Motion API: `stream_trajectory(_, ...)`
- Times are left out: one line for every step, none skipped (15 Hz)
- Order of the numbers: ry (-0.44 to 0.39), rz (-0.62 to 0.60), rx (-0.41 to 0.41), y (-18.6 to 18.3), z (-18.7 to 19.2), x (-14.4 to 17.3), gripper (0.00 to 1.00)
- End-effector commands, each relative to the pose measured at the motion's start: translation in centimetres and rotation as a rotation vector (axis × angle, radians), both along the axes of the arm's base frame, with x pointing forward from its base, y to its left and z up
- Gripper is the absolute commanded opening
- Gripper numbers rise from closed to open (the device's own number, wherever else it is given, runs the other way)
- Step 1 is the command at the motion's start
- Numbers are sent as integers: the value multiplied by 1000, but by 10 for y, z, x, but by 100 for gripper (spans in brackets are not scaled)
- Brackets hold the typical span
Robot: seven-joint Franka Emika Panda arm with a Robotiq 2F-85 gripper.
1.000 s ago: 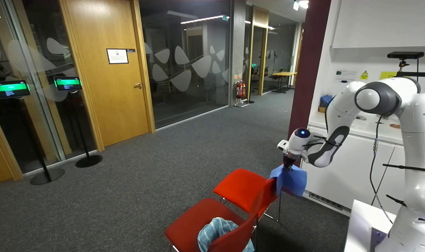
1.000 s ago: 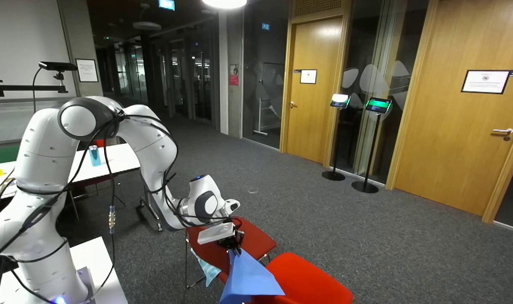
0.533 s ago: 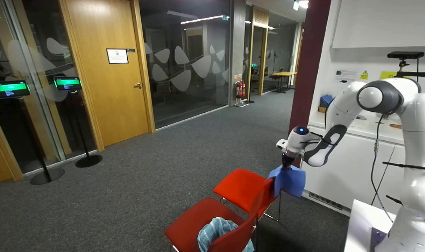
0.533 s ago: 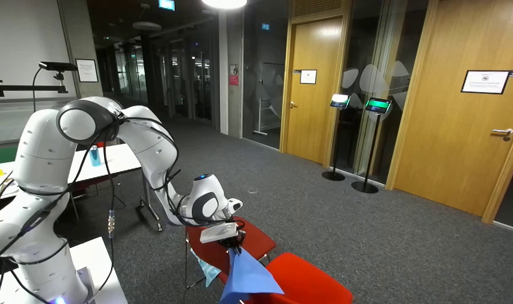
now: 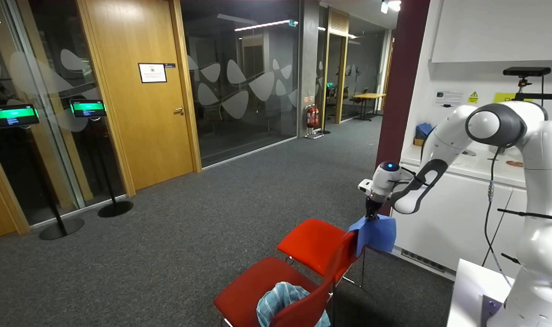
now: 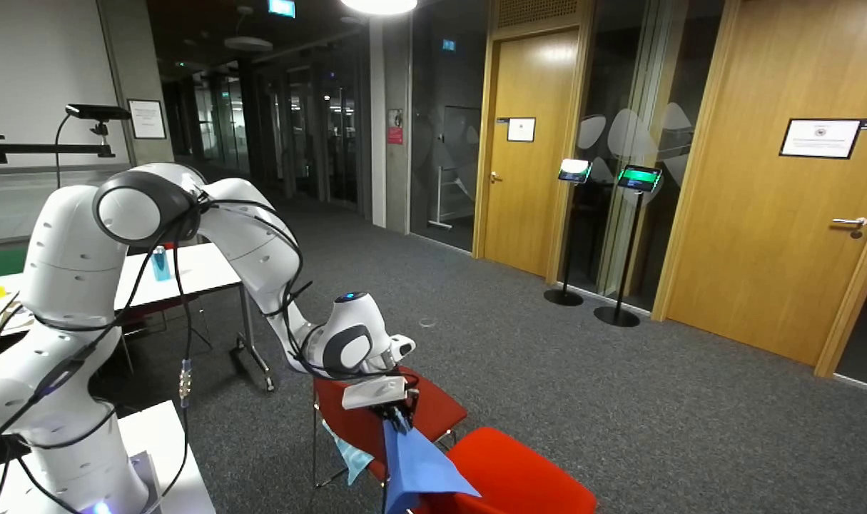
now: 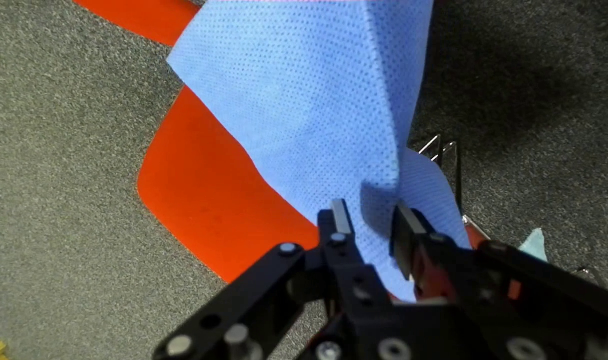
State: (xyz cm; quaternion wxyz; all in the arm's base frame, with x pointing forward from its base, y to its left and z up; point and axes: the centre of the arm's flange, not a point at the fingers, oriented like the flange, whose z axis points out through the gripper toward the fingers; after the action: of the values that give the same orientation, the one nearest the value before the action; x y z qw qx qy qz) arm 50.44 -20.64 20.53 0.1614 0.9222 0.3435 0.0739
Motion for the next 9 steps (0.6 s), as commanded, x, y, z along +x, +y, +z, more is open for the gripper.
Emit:
stream_trajectory(17, 8, -5, -12, 13, 6, 58)
stream_trajectory(17, 3, -2, -13, 13, 6, 66)
stream_trajectory(18, 1, 0, -13, 13, 7, 73)
stream_trajectory(19, -2, 3, -14, 13, 7, 81)
stream_trajectory(20, -5, 5, -15, 13, 8, 88)
stream_trajectory(21, -7, 8, -15, 12, 8, 94)
stream_trajectory(22, -10, 9, -15, 12, 9, 100)
stream_trajectory(25, -11, 10, -15, 11, 9, 100)
stream_trajectory(28, -13, 11, -15, 11, 10, 100)
